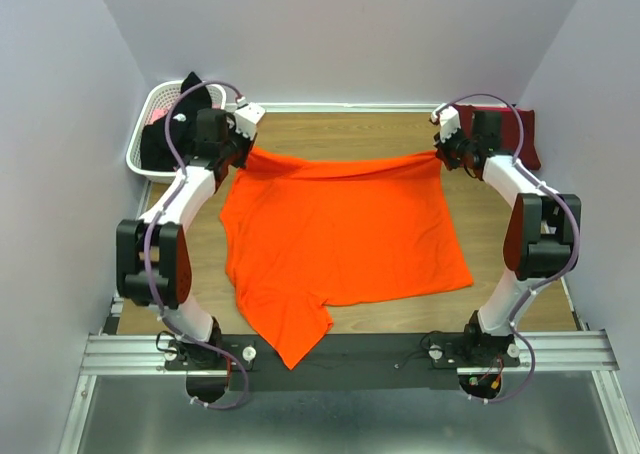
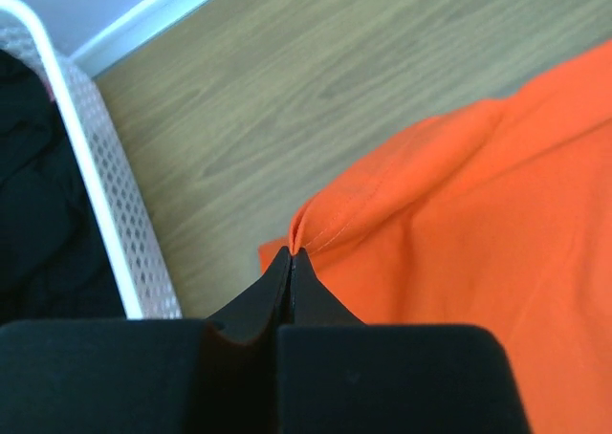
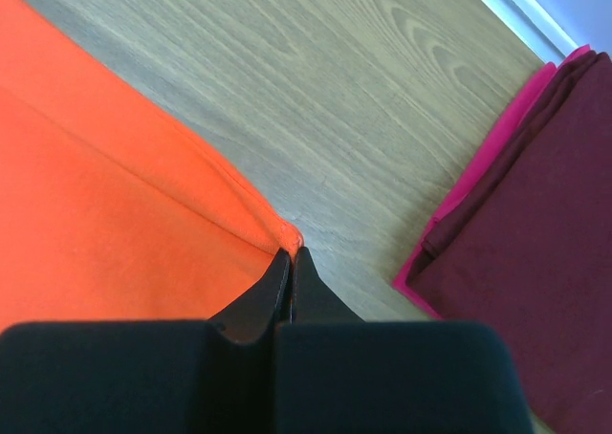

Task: Fold and stack the t-shirts
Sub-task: Grap the side of the flattened tshirt furthest away from the robot with both arms

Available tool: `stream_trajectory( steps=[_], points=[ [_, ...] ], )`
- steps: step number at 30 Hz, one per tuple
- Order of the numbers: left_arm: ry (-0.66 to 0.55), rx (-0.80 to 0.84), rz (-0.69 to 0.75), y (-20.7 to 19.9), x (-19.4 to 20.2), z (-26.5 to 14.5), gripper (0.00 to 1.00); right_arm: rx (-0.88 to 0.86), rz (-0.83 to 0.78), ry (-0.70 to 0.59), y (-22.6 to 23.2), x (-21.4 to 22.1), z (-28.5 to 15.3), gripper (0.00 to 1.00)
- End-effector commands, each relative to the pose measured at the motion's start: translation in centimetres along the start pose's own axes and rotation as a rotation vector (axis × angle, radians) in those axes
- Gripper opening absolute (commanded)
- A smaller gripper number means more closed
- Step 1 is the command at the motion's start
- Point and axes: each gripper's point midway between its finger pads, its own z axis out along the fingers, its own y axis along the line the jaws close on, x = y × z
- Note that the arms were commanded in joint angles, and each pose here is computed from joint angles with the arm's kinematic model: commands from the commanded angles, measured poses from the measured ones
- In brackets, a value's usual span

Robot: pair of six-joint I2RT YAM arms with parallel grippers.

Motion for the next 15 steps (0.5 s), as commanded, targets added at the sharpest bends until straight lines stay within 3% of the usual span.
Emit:
stream_trajectory(
  steps=[1, 6, 15],
  points=[
    [0.043, -0.039, 0.032, -0.4, 0.9, -3.8, 0.00, 0.025, -0.058, -0.013, -0.2, -0.7, -1.2, 0.01],
    [0.034, 0.025, 0.081, -3.7, 0.8, -7.5, 0.00, 0.016, -0.073, -0.006, 0.2, -0.2, -1.6, 0.00],
    [0.159, 0.142, 0.179, -9.6, 5.2, -11.0, 0.00, 0.037, -0.139, 0.017, 0.1, 0.7, -3.4, 0.01]
  ],
)
